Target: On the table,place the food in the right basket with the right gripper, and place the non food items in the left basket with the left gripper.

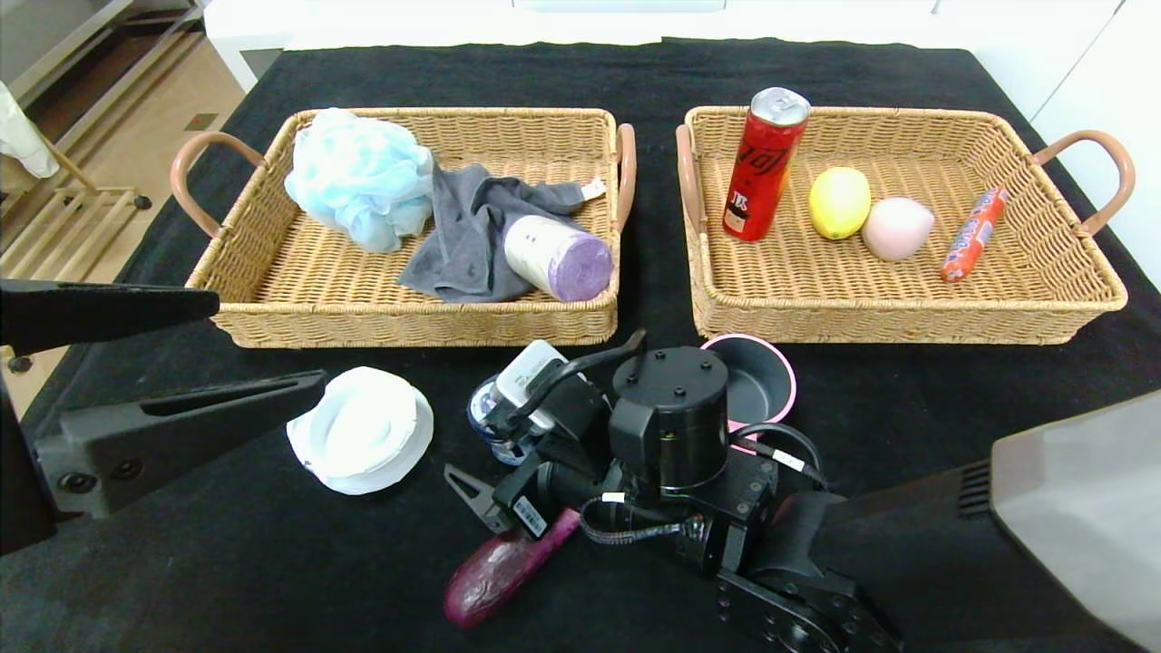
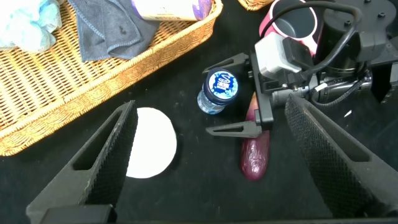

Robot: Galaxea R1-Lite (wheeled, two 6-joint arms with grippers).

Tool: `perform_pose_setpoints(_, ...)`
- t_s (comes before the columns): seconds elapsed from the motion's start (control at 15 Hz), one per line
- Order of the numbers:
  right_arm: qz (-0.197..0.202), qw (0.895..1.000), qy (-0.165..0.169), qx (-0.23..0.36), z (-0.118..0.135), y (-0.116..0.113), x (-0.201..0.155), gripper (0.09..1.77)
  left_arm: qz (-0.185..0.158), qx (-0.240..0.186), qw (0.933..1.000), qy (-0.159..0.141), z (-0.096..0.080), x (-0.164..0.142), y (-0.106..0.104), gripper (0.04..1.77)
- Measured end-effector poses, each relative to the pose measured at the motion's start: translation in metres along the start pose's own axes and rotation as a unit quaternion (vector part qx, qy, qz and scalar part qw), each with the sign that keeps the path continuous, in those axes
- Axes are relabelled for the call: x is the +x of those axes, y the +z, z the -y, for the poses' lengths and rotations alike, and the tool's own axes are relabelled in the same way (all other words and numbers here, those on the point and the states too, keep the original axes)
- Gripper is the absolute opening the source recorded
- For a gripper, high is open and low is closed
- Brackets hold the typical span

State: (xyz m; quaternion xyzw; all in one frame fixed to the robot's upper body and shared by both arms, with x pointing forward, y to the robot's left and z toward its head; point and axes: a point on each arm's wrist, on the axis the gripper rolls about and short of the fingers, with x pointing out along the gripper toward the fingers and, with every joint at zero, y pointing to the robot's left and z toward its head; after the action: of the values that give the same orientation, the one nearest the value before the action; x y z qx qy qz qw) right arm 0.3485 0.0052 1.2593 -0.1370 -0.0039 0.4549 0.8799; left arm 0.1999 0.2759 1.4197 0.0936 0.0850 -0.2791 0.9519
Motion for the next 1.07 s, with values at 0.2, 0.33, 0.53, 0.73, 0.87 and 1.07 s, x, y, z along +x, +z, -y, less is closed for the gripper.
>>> perform_pose_setpoints(0.2,0.004,1.000,-0.001,-0.001,-0.0006,-0.0005,0.0010,1.25,0.000,0.000,1.0000,0.000,0.0000,-0.0001,0.0001,1.72)
perform_pose_setpoints(0.33,0.004,1.000,0.000,-0.001,-0.0015,-0.0009,0.0012,0.98,0.000,0.000,1.0000,0.001,-0.0001,-0.0001,0.0001,1.72)
perform_pose_setpoints(0.53,0.003,1.000,0.000,0.000,-0.0020,-0.0020,0.0011,0.82,0.000,0.000,1.0000,0.001,-0.0002,-0.0001,-0.0001,1.72)
perform_pose_setpoints(0.73,0.002,1.000,0.000,0.000,-0.0020,-0.0023,0.0010,0.82,0.000,0.000,1.0000,0.000,-0.0001,0.0000,-0.0003,1.72)
perform_pose_setpoints(0.87,0.002,1.000,0.000,0.000,-0.0021,-0.0024,0.0009,0.82,0.000,0.000,1.0000,0.000,-0.0002,0.0000,-0.0003,1.72)
perform_pose_setpoints(1.07,0.016,1.000,0.000,0.001,-0.0015,0.0005,-0.0007,0.82,-0.002,-0.004,1.0000,0.001,-0.0004,0.0005,-0.0004,1.72)
